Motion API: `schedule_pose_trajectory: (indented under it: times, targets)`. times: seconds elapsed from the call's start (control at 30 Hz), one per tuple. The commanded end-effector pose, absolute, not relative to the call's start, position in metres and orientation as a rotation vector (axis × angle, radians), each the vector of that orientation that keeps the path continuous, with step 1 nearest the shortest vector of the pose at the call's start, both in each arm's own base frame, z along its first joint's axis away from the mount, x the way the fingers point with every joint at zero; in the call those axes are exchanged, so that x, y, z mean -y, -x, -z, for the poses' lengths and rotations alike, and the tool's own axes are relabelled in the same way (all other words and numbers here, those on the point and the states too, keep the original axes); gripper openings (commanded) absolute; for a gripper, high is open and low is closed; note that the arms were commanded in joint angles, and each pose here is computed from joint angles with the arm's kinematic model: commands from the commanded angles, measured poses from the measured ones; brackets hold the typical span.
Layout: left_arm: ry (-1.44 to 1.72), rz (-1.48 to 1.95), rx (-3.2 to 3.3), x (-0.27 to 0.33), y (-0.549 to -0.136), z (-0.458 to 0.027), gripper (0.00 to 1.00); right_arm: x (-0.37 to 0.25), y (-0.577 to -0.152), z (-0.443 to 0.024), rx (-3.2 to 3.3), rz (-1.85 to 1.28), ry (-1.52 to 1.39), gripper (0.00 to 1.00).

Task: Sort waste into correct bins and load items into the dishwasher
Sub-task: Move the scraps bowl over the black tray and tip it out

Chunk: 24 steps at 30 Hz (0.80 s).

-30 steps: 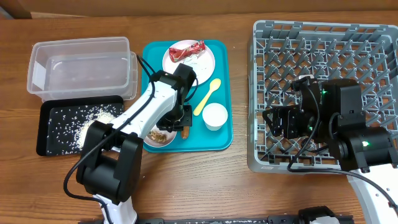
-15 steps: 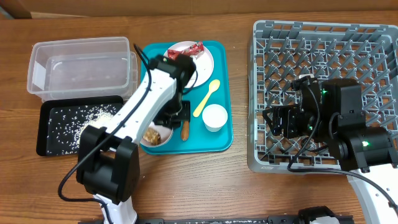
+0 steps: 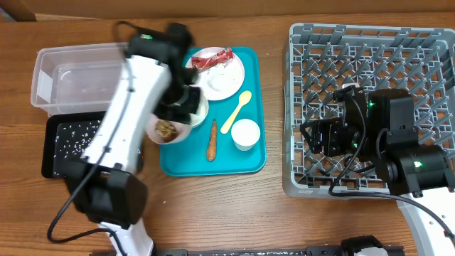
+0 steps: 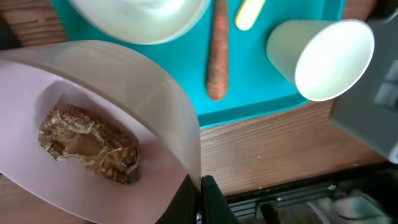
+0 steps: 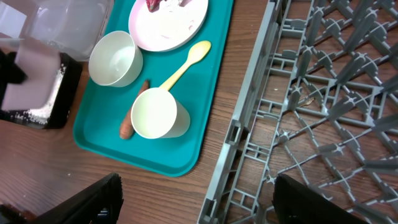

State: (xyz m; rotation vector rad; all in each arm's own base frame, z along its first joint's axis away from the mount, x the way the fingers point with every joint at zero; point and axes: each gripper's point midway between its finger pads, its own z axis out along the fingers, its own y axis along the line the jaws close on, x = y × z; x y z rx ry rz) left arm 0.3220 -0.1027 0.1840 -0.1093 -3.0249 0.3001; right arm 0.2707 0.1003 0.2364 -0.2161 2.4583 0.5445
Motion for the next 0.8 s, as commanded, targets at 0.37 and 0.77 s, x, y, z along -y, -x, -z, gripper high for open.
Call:
schedule_pose_trajectory:
  times: [0.37,0.77]
  targets:
    - [0.313,-1.511,3.102,0.024,-0.336,-0.252,0.04,-0.101,-0.272,-0.242,-2.446,-0.553,0.214,0.80]
    - [-0.172,-2.101,3.130,-0.059,-0.312,-0.218,0.04,-0.102,-0.271,-0.241,-2.450,-0.558,0.214,0.80]
